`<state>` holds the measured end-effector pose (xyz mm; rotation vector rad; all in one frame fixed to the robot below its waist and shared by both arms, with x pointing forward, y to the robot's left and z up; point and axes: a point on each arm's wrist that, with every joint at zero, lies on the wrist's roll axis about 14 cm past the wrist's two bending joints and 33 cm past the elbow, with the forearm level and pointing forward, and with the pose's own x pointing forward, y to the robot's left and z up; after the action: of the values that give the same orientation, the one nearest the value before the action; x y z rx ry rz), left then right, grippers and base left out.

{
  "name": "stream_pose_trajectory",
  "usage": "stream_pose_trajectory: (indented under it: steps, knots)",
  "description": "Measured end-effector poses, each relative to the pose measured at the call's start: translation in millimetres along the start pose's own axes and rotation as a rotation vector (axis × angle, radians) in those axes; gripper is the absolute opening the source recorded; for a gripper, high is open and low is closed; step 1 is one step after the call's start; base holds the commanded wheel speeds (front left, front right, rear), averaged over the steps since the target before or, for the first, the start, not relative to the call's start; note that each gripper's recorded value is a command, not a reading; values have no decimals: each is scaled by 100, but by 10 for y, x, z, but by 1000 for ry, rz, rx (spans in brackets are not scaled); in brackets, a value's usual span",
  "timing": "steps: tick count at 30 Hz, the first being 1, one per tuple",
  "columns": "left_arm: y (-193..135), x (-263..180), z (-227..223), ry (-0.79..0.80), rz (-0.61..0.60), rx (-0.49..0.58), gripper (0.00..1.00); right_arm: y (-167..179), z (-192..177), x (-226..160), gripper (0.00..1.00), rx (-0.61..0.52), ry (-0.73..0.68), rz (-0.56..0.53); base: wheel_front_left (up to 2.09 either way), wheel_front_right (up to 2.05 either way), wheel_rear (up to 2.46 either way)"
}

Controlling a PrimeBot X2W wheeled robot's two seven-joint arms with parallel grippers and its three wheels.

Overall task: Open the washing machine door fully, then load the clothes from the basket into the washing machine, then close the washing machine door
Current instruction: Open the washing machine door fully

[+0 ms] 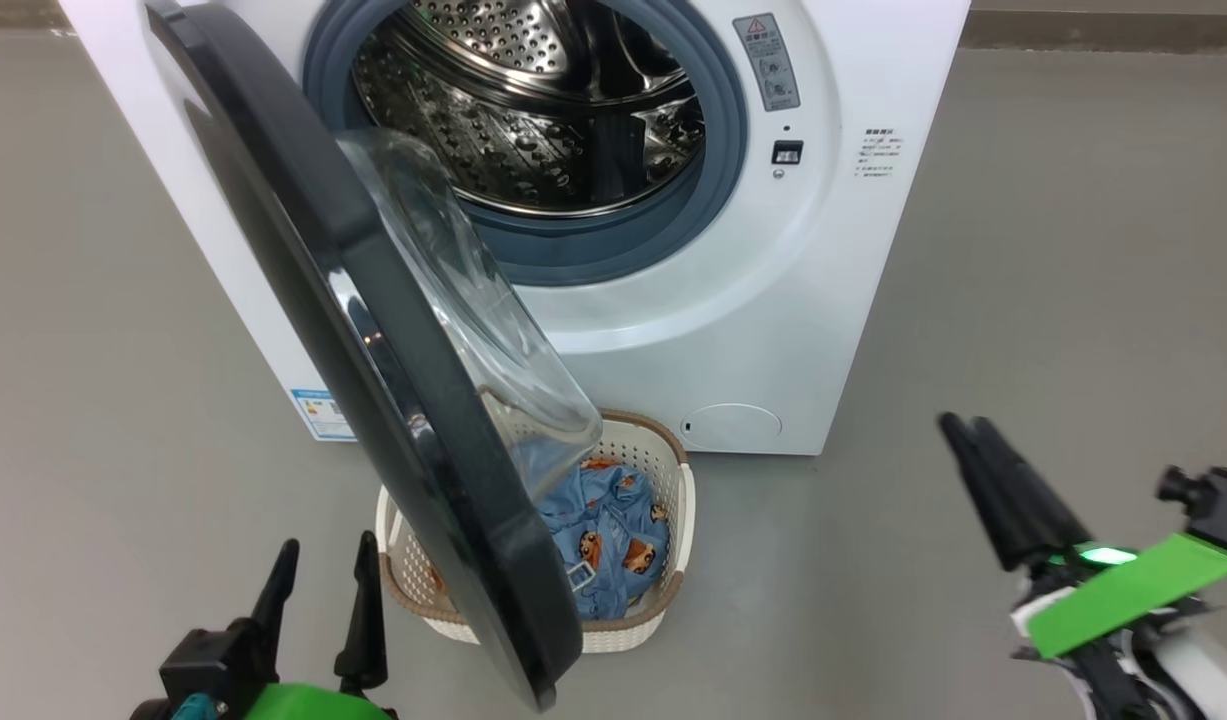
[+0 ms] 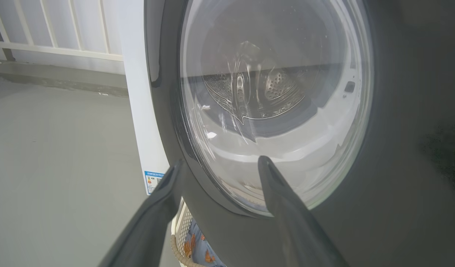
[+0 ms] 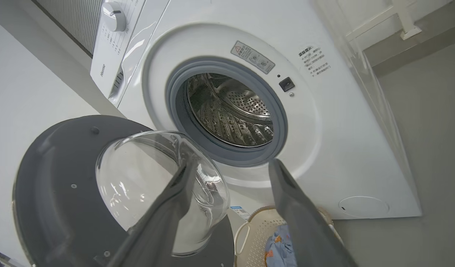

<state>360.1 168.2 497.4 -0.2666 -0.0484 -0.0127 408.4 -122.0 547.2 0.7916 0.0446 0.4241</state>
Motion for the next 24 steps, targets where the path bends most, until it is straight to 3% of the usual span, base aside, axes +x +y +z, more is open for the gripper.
stream_pose_trajectory:
  steps: [7,24]
  knots:
    - [44,-54,-19,6,14,0,100,-335,415,-176,100,-141,-150,-110,0,0,0]
    - [77,-85,5,0,20,15,100,-533,308,-631,100,-393,-181,-251,0,0,0]
